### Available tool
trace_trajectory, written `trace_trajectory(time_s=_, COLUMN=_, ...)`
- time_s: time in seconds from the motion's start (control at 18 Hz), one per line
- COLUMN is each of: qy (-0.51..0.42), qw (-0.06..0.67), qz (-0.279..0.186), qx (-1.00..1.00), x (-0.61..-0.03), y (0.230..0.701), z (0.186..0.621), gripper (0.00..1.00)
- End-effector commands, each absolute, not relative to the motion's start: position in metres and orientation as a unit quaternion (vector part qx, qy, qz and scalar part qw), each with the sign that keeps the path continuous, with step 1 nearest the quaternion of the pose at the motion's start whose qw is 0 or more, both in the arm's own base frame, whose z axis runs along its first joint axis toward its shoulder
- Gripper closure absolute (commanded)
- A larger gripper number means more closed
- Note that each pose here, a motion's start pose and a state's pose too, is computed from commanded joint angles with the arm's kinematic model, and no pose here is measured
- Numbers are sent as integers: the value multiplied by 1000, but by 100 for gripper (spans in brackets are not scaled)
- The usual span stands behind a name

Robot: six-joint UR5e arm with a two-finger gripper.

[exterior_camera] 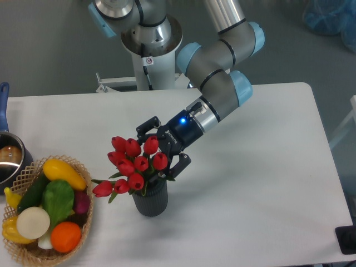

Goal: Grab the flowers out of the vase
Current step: 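Adjust the grip on the tulip stems, tightening around the bunch, then lift the gripped tulips straight up out of the black vase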

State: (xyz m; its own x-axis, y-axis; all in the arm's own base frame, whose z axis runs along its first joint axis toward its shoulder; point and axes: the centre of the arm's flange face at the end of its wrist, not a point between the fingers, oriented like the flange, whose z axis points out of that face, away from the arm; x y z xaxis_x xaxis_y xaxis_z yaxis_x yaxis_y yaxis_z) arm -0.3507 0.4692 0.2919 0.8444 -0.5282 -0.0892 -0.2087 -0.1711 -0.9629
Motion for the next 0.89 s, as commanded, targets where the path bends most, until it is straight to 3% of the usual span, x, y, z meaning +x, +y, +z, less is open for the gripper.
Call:
trace_trajectory(time_s=0.22, qy=244, qw=595, qz=-138, qx=-753, x=-348, y=471, z=293, gripper=3)
trace_trajectory(time_s=0.39, qy=239, qw=596, qz=-141, qx=-753, x=-347, y=470, z=293, gripper=34)
trace_trajectory(time_s=0.67, qy=229, qw=596, qz=-145, qx=-756, x=-350, y=468, z=295, gripper=60)
trace_trajectory(time_s=0.89, qy=225, qw=596, qz=-146, qx=-757, x=-352, y=466, z=295, gripper=75)
